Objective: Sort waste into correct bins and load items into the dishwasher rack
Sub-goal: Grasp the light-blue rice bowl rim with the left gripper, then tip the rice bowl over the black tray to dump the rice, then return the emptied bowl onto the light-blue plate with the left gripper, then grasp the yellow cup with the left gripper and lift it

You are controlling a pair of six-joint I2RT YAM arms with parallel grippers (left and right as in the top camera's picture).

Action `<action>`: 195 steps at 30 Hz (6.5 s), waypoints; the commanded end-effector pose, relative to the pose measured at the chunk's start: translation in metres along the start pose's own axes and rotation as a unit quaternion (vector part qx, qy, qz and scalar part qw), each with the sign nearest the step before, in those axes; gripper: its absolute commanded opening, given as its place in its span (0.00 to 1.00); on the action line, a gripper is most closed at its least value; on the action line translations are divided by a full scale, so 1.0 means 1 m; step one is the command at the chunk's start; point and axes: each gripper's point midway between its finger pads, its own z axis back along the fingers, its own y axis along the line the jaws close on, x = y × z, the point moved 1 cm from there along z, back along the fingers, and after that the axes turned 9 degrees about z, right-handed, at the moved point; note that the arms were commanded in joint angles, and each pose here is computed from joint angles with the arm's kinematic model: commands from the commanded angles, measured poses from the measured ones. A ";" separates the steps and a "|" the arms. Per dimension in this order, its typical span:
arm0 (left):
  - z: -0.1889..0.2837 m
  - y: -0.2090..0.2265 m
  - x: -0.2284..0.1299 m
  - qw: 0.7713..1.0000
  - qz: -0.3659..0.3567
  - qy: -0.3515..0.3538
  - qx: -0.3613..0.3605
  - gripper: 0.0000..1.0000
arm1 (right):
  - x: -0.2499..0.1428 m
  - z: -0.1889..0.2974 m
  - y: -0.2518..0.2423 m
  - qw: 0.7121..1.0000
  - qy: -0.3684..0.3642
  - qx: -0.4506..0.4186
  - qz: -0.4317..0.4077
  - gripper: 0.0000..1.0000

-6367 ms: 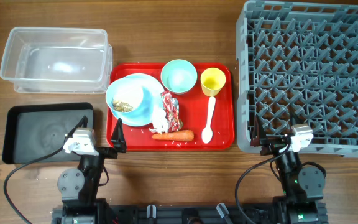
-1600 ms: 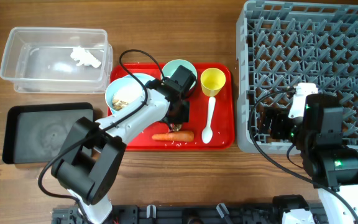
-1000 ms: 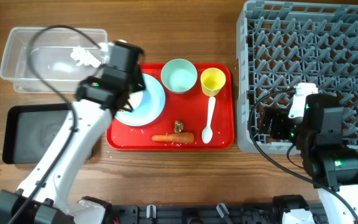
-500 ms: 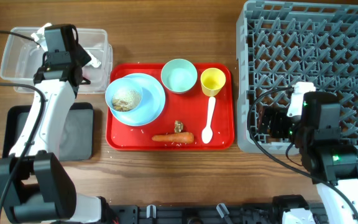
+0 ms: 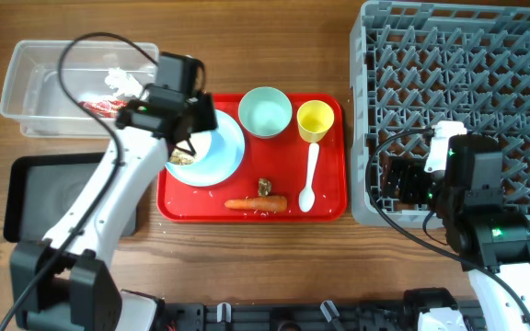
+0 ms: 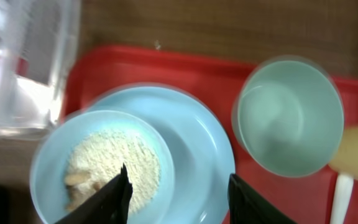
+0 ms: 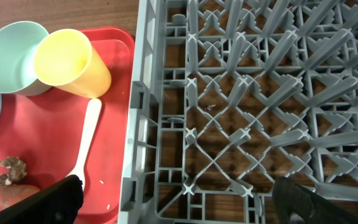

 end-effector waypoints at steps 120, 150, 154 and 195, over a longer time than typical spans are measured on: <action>0.080 0.108 -0.032 0.840 0.167 0.012 -0.517 0.04 | 0.005 0.005 -0.002 1.000 -0.003 -0.007 0.006 1.00; -0.032 -0.045 -0.093 0.982 -0.072 0.072 -0.162 0.05 | 0.004 0.005 -0.002 1.000 -0.001 -0.007 -0.003 1.00; -0.030 -0.048 -0.096 0.980 -0.072 0.079 -0.170 0.05 | 0.004 0.005 -0.001 1.000 -0.001 -0.006 -0.003 1.00; -0.076 -0.172 -0.083 0.965 -0.150 0.040 -0.213 0.20 | -0.002 0.005 0.001 1.000 0.012 0.001 -0.003 1.00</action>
